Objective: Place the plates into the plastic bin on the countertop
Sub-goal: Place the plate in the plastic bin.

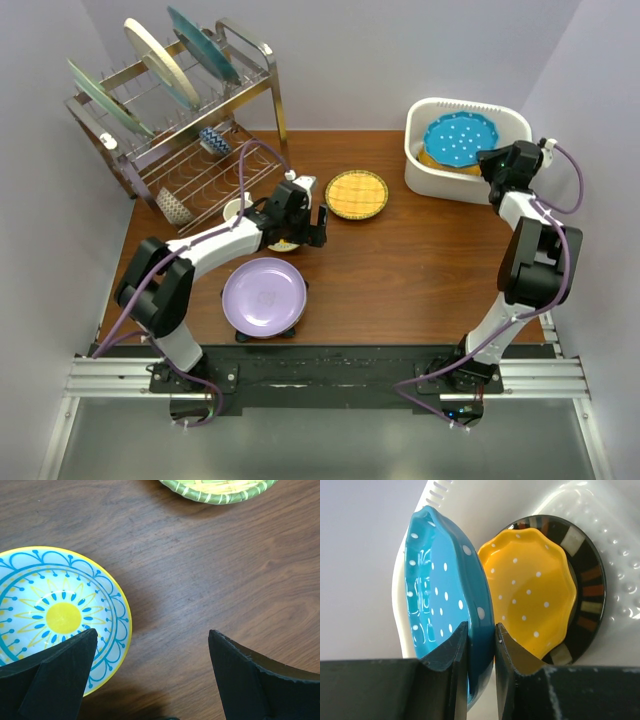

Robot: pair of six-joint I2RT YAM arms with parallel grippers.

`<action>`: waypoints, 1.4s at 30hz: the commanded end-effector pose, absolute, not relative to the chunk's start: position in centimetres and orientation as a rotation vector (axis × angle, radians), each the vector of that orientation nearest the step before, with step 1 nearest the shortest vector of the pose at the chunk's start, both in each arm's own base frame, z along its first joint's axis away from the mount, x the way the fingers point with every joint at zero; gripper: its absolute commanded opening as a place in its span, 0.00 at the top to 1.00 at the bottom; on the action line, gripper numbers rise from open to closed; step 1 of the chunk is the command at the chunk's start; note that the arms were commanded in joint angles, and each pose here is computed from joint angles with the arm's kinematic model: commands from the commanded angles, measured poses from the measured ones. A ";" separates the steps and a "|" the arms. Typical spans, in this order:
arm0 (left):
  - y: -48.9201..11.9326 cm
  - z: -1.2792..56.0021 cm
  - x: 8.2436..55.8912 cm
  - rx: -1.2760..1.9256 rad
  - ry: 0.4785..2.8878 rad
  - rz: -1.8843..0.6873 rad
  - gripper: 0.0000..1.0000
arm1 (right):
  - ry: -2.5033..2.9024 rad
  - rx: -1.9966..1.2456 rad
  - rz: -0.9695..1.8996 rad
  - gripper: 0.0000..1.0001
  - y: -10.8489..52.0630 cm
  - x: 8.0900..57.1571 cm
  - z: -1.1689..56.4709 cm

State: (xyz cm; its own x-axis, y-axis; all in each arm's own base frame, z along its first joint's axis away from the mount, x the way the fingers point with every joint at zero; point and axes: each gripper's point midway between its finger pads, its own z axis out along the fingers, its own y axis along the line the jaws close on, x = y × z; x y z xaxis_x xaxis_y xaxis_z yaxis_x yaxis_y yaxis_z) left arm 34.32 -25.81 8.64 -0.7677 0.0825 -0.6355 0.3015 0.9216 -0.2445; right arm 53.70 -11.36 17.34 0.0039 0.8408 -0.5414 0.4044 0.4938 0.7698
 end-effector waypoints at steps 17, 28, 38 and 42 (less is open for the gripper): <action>-26.6 8.1 35.2 0.289 2.440 -0.468 0.03 | 1.680 0.882 0.494 1.00 -10.7 57.7 21.2; -26.6 7.9 35.0 0.294 2.444 -0.467 0.03 | 1.790 0.856 0.480 0.96 -10.2 58.8 20.0; -26.6 7.7 34.9 0.294 2.447 -0.470 0.03 | 1.848 0.862 0.487 0.94 -10.0 59.0 18.6; -26.6 7.7 34.8 0.295 2.448 -0.471 0.03 | 1.848 0.865 0.486 0.91 -10.0 59.0 18.2</action>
